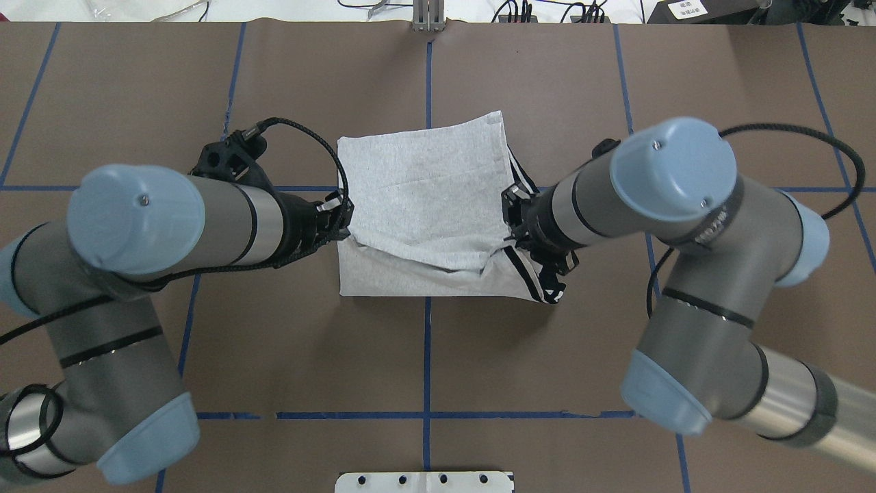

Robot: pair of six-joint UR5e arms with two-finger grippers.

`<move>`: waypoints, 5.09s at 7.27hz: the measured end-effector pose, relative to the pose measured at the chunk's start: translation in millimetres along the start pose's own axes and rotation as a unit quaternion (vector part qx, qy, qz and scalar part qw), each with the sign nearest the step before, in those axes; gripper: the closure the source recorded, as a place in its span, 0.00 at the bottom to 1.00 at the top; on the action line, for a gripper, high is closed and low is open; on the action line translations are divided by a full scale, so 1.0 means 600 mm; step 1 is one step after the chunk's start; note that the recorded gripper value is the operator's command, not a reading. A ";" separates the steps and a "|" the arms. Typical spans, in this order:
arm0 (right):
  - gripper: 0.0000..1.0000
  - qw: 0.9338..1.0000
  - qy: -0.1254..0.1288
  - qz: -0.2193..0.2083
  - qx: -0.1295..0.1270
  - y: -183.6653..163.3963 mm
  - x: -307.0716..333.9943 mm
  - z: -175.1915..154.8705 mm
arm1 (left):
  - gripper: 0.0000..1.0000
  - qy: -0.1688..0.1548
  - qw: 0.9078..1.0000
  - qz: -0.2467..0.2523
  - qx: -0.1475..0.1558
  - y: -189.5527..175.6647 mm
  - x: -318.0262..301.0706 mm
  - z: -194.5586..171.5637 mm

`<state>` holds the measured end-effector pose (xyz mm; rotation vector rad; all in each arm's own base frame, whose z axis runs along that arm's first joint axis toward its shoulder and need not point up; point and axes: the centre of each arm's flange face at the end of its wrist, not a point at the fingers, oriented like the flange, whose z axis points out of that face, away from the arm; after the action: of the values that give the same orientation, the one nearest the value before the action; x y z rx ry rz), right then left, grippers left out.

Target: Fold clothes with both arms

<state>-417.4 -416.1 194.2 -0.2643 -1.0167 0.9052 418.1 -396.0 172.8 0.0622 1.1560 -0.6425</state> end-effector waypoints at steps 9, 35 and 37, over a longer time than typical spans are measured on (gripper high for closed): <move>0.00 0.986 0.035 -0.149 0.063 -0.195 -0.257 0.272 | 0.50 0.008 0.991 0.095 0.089 -0.241 0.001 0.270; 0.98 0.966 0.045 -0.254 0.020 -0.467 -0.182 0.092 | 0.46 0.037 0.968 0.249 0.018 -0.466 -0.129 0.099; 0.85 0.958 0.046 -0.283 0.005 -0.563 -0.031 -0.008 | 0.46 0.018 0.943 0.332 0.008 -0.495 -0.215 0.071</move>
<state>-239.0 -639.6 375.4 0.0011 -0.9311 0.3720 272.9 -598.3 383.8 0.4608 1.0782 -0.0484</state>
